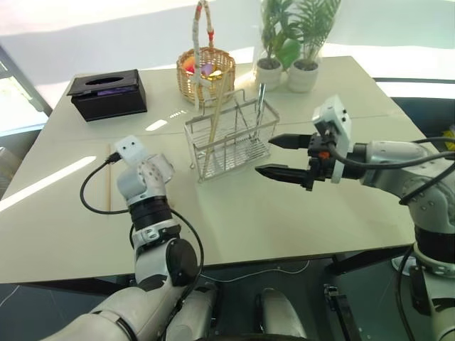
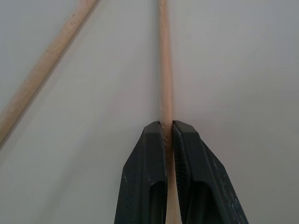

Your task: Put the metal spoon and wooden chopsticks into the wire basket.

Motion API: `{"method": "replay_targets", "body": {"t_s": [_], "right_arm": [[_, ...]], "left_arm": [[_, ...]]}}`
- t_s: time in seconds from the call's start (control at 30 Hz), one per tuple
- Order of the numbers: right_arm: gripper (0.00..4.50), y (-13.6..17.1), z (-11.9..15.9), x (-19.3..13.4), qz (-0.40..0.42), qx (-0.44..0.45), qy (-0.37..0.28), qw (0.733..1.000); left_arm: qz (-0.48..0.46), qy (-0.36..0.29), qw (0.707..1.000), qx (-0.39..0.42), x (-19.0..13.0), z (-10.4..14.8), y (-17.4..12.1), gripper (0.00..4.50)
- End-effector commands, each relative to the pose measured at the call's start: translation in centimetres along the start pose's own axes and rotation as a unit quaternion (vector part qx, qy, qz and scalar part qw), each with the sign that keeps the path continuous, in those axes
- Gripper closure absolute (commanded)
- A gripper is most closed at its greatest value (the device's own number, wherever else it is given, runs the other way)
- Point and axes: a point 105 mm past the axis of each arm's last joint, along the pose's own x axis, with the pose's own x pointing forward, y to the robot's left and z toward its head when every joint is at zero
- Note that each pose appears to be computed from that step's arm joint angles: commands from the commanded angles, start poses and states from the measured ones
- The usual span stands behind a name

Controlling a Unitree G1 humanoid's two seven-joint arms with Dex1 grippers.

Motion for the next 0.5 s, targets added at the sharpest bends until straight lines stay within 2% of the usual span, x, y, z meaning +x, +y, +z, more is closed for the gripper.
{"method": "replay_targets", "body": {"t_s": [0.03,0.1,0.13,0.23,0.27,0.33,0.43,0.47,0.5], "right_arm": [[0.00,-0.4,0.9,-0.7,-0.014,-0.008,-0.023,1.000],[0.00,-0.6,1.1,-1.0,-0.021,-0.007,-0.028,0.999],[0.00,-0.6,1.2,-1.2,-0.023,-0.007,-0.029,0.999],[0.00,-0.8,1.6,-1.8,-0.034,-0.008,-0.039,0.999],[0.00,-0.8,1.7,-1.9,-0.037,-0.008,-0.040,0.998],[0.00,-0.8,2.0,-2.4,-0.045,-0.009,-0.048,0.998],[0.00,-0.8,2.3,-2.8,-0.054,-0.007,-0.061,0.997],[0.00,-0.8,2.4,-2.9,-0.057,-0.006,-0.065,0.996],[0.00,-0.8,2.7,-3.2,-0.062,-0.005,-0.075,0.995]], "left_arm": [[-0.035,-0.115,0.993,0.017,0.0,4.6,1.5,4.48],[-0.100,-0.195,0.976,0.019,-1.6,8.2,0.9,4.48],[-0.119,-0.214,0.969,0.018,-2.1,9.0,0.7,4.48],[-0.266,-0.337,0.903,0.015,-6.3,14.2,-1.3,4.48],[-0.298,-0.359,0.885,0.015,-7.3,15.0,-1.6,4.48],[-0.403,-0.409,0.818,0.023,-10.8,16.5,-3.4,4.48],[-0.500,-0.456,0.736,0.031,-14.3,17.1,-4.6,4.48],[-0.520,-0.464,0.717,0.027,-15.0,17.2,-4.8,4.48],[-0.560,-0.472,0.680,0.015,-16.3,17.0,-5.2,4.48]]}}
